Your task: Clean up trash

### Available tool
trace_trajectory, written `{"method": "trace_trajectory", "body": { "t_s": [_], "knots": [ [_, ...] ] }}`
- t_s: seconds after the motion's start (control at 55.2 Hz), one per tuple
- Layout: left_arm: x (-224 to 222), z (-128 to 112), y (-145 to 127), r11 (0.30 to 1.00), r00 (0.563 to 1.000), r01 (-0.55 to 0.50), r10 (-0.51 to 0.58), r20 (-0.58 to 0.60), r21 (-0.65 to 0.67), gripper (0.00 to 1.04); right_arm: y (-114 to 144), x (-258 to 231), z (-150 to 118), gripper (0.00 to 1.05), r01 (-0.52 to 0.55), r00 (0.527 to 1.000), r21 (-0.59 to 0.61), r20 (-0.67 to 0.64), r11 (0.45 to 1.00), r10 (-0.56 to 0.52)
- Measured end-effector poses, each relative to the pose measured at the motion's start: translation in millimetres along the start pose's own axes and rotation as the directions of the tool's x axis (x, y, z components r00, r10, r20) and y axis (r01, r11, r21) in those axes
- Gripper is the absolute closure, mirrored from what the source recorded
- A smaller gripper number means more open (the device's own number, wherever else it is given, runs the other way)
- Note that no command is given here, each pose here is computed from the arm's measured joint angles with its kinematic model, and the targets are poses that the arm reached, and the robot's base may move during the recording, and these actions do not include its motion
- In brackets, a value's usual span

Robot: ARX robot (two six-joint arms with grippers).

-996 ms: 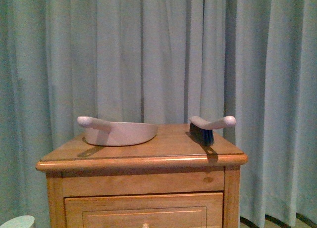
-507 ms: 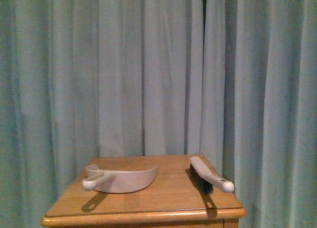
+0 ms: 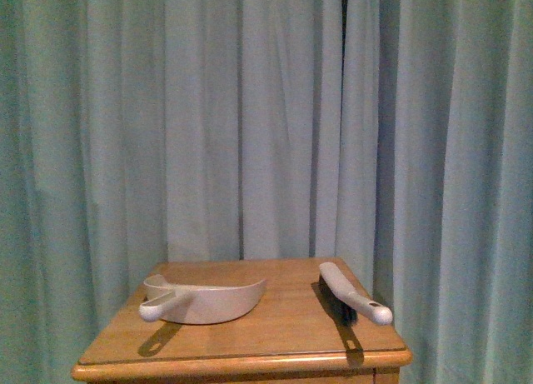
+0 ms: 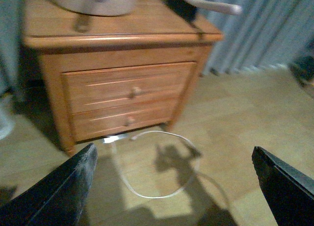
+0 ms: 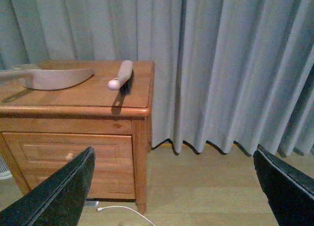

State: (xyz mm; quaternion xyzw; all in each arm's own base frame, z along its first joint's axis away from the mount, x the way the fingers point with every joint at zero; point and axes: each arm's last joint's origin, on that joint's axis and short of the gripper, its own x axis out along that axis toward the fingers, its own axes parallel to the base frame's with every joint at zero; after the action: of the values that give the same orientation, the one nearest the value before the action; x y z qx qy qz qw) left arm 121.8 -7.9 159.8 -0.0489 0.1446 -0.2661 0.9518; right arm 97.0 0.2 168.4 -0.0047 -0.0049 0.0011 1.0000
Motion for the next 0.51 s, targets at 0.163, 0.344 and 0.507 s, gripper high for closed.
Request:
{"method": "trace_trajectory", "body": {
  "t_s": [0.163, 0.344, 0.507],
  "knots": [
    [40.6, 38.1, 11.0, 0.996, 0.999, -0.051, 0.050, 0.022, 0.066, 0.08, 0.0, 0.0, 0.0, 0.07, -0.001, 1.000, 0.000, 0.000, 1.000, 0.001],
    [107.9, 82.8, 16.6, 0.982, 0.995, -0.090, 0.095, -0.027, 0.163, 0.08, 0.0, 0.0, 0.0, 0.07, -0.001, 1.000, 0.000, 0.000, 1.000, 0.001],
    [168.3, 126.0, 19.7, 0.962, 0.988, -0.108, 0.132, -0.082, 0.251, 0.08, 0.0, 0.0, 0.0, 0.07, -0.001, 1.000, 0.000, 0.000, 1.000, 0.001]
  ]
}}
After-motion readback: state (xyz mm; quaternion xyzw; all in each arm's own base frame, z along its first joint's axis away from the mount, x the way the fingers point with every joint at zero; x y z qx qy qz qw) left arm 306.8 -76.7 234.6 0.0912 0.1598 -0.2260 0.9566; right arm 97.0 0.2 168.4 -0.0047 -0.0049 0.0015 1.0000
